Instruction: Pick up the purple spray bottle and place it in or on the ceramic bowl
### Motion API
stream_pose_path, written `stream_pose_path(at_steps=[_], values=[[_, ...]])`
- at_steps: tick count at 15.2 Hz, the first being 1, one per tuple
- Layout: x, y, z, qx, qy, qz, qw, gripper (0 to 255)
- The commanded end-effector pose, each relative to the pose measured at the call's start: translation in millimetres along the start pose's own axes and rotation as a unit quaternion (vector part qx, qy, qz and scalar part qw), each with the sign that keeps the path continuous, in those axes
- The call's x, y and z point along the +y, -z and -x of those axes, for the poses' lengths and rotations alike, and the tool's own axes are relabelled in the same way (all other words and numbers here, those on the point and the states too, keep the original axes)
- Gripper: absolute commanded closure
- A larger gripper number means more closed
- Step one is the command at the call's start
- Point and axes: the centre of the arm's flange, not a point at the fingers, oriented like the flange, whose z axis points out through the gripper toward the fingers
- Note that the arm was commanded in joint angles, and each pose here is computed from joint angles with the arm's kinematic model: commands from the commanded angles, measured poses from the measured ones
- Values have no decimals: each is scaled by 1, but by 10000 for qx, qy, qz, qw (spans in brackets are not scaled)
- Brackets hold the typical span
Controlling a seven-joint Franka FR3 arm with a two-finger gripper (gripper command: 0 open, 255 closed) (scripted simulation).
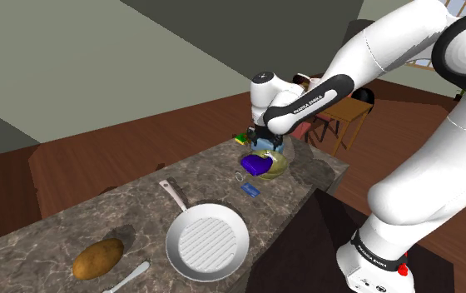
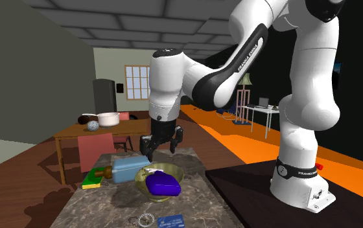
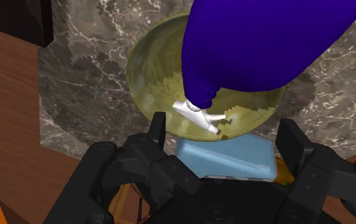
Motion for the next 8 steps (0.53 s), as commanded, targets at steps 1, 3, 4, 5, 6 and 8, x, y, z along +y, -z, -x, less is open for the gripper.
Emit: stream_pose_path(at_steps=[1, 3, 4, 5, 6, 8], values=[[0, 0, 0, 0, 0, 0, 10000, 0], [0, 0, 0, 0, 0, 0, 10000, 0], [0, 13, 0, 0, 0, 0, 10000, 0], [0, 26, 0, 0, 0, 0, 10000, 0], [0, 40, 0, 0, 0, 0, 10000, 0], [0, 50, 0, 0, 0, 0, 10000, 0]])
